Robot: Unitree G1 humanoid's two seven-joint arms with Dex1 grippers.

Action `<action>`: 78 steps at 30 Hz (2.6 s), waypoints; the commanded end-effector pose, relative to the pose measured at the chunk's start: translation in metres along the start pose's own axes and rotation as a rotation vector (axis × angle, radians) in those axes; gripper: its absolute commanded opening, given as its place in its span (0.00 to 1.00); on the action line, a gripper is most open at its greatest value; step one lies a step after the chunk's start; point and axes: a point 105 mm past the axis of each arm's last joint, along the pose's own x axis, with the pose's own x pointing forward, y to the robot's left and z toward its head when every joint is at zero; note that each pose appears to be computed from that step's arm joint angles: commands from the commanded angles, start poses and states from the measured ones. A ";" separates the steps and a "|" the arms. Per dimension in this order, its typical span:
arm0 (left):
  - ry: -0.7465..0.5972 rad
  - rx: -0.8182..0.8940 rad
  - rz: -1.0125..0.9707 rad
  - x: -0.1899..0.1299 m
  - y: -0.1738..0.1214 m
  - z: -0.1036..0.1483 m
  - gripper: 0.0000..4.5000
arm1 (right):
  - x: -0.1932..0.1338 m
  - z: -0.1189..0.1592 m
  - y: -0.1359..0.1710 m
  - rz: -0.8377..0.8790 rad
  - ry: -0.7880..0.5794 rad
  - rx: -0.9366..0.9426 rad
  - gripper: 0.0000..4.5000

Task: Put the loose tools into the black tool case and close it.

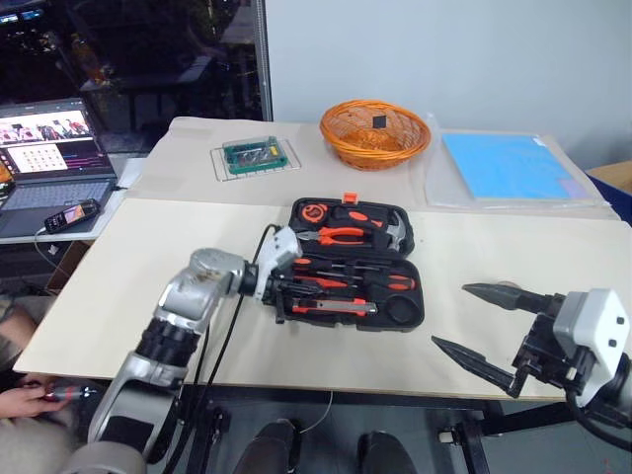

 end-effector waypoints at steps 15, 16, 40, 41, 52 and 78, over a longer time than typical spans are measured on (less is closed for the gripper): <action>-0.408 0.085 -0.095 -0.008 -0.041 0.085 0.06 | -0.020 -0.039 -0.041 -0.432 0.297 0.120 1.00; -0.443 0.070 -0.123 -0.010 -0.045 0.094 0.12 | -0.021 -0.045 -0.048 -0.451 0.350 0.118 1.00; -0.406 0.217 -0.147 -0.013 -0.070 0.102 0.74 | 0.011 -0.137 -0.144 -0.405 0.868 0.311 0.14; -0.409 0.211 -0.140 -0.014 -0.069 0.101 0.74 | 0.012 -0.134 -0.144 -0.395 0.853 0.306 0.07; -0.357 0.160 -0.117 -0.059 -0.067 0.061 0.74 | 0.057 -0.030 -0.064 0.079 0.624 0.058 0.02; -0.277 0.121 0.007 -0.080 -0.070 0.036 0.74 | 0.114 -0.059 0.000 0.434 0.685 -0.039 0.26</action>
